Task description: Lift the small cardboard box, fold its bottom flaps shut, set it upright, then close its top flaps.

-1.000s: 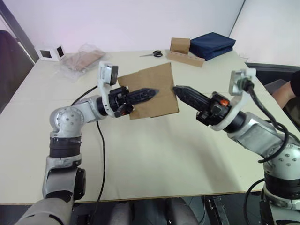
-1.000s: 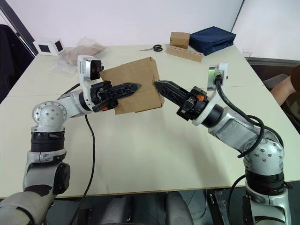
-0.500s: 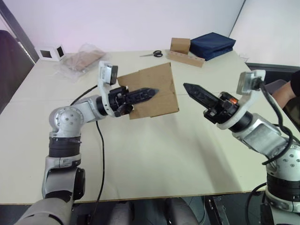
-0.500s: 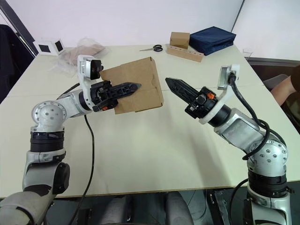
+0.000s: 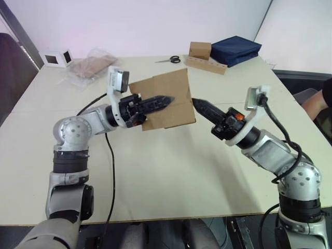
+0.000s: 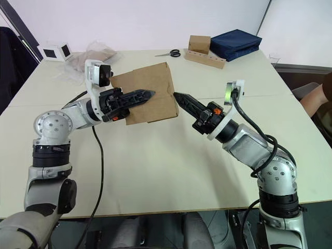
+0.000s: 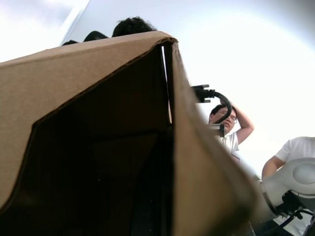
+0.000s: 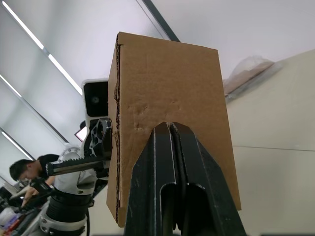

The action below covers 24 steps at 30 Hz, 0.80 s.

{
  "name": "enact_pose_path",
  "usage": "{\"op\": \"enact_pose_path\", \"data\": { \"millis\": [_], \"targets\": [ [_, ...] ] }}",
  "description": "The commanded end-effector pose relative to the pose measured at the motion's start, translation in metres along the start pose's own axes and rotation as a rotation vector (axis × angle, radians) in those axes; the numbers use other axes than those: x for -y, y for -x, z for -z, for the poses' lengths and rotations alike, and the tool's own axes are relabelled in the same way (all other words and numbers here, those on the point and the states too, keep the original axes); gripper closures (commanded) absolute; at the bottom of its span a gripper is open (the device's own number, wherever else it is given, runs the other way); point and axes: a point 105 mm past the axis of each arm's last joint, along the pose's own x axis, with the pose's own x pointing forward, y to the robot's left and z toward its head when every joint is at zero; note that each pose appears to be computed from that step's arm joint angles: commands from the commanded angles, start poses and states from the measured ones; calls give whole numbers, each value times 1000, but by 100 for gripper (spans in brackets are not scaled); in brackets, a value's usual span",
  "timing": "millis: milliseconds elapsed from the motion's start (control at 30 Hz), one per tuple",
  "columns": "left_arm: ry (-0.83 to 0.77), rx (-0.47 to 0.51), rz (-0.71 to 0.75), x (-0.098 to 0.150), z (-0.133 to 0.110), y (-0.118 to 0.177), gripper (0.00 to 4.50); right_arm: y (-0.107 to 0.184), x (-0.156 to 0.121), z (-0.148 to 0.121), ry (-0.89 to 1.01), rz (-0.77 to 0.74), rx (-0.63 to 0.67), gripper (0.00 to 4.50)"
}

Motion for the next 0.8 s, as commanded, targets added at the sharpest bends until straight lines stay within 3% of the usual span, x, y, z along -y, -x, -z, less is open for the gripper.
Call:
{"op": "enact_pose_path", "data": {
  "millis": [33,133,200,367,433,600,667,800],
  "targets": [
    [-60,-24,21,7,-11,-5,450,1,-15,-10,69,-45,9,450],
    [-93,-97,-4,3,-13,-2,450,10,-7,-21,105,-4,28,450],
    [-148,-249,-50,-6,-9,0,450,20,0,-28,151,35,24,450],
    [-338,-700,-77,-28,-2,3,450,39,12,-16,260,102,-78,450],
    [-425,-923,-52,-36,1,3,450,43,14,-14,271,115,-76,450],
    [-638,-1339,-2,-55,12,6,450,45,15,-11,271,134,-35,450],
    [-670,-1436,51,-57,18,3,450,44,15,-7,268,137,-29,450],
    [-673,-1528,102,-61,27,-2,450,43,14,-2,269,144,-18,450]
  ]
}}
